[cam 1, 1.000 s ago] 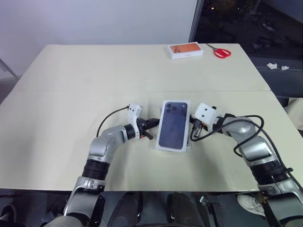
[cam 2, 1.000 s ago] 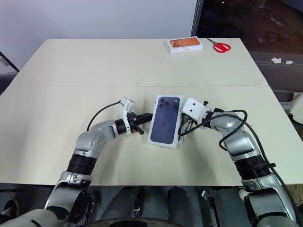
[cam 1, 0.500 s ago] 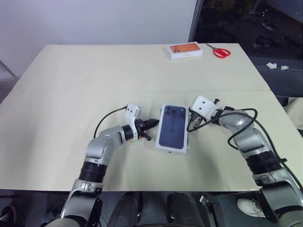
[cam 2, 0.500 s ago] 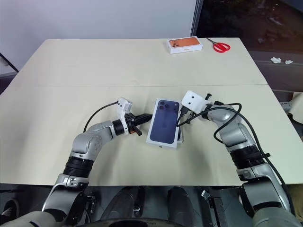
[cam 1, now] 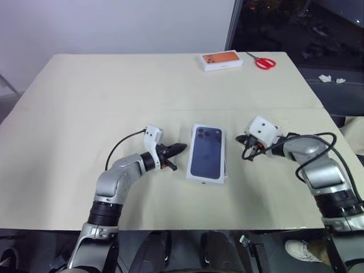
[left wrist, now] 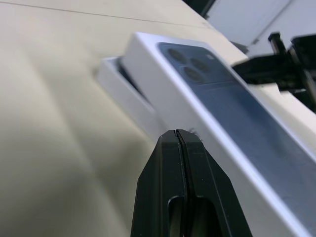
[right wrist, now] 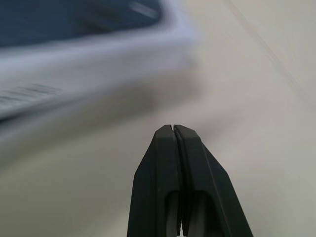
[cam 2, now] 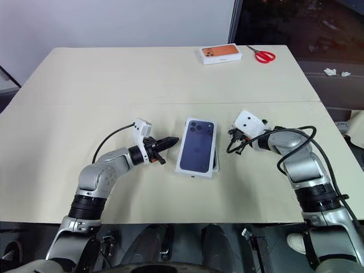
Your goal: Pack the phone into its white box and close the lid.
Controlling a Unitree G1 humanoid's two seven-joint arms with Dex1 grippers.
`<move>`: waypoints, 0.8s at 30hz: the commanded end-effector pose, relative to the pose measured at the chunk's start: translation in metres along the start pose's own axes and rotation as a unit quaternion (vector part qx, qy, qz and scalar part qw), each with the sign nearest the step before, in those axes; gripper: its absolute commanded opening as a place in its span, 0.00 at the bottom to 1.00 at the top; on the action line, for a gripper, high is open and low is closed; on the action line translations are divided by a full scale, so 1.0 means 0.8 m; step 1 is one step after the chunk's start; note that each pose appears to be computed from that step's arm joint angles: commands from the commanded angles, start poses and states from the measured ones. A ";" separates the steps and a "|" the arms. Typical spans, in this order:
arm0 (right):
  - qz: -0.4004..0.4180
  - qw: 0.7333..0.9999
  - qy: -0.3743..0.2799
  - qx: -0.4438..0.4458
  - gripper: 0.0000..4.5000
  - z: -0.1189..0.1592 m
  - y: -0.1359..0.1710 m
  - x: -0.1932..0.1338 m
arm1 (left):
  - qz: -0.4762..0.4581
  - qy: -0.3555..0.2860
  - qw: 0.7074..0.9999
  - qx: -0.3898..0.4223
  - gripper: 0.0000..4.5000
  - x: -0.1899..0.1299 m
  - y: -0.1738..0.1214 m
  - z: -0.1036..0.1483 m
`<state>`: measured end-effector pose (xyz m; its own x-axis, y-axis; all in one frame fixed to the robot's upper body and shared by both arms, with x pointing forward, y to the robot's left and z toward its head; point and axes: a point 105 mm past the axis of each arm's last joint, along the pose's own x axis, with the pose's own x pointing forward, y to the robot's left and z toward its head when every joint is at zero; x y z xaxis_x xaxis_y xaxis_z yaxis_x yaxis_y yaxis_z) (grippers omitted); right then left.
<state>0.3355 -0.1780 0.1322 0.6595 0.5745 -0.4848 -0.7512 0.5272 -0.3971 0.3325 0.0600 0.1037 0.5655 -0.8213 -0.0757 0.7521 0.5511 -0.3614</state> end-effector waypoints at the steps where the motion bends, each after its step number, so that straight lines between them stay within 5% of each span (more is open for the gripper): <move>1: 0.017 0.999 -0.029 -0.003 0.01 0.025 0.011 -0.009 | -0.021 -0.015 1.000 0.008 0.00 0.002 -0.014 0.012; 24: 0.010 0.999 -0.038 0.013 0.01 0.038 0.017 0.012 | -0.041 -0.004 0.999 0.004 0.00 0.011 -0.031 0.006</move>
<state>0.3325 -0.1574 0.1370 0.6561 0.5963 -0.4626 -0.7523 0.5652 -0.3385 0.3245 0.0514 0.1001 0.5394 -0.8370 -0.0916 0.7553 0.5291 -0.3868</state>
